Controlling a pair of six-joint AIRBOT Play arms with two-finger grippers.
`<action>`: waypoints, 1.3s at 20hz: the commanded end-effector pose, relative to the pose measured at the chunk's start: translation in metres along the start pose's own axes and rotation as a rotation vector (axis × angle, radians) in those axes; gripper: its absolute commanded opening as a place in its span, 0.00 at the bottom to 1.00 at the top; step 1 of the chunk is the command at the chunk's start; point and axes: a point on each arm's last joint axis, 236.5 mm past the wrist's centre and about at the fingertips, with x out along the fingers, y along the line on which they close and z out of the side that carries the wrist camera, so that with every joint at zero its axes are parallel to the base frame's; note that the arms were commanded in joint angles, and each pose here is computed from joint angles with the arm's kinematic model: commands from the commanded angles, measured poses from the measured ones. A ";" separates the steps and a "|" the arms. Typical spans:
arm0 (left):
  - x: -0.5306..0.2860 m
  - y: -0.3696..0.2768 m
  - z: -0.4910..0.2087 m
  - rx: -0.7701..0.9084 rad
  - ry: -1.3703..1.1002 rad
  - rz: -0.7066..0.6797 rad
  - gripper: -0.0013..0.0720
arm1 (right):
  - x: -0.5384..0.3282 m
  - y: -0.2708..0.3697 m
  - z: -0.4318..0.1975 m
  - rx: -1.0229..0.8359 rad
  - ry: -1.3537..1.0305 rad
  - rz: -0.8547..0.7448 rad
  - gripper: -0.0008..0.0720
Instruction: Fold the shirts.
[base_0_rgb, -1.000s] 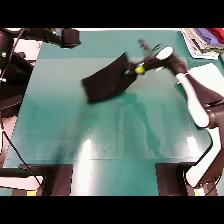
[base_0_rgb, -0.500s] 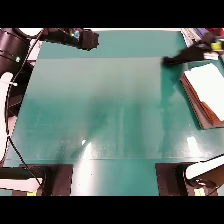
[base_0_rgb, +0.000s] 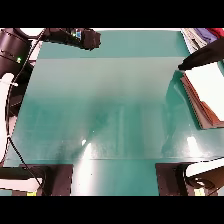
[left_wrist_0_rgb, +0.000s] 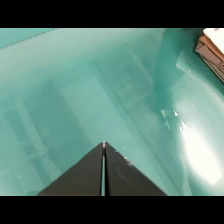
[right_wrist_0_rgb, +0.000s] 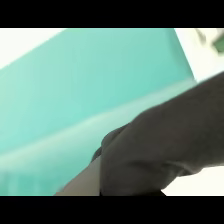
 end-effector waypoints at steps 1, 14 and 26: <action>0.000 0.000 -0.001 0.000 0.006 -0.001 0.05 | -0.037 0.014 0.036 -0.032 -0.153 -0.004 0.03; 0.000 -0.001 -0.006 0.009 0.027 -0.002 0.05 | -0.124 -0.053 -0.027 -0.118 0.133 -0.260 0.03; 0.000 -0.001 -0.007 0.009 0.030 -0.002 0.05 | -0.179 -0.161 -0.189 0.253 0.411 -0.462 0.99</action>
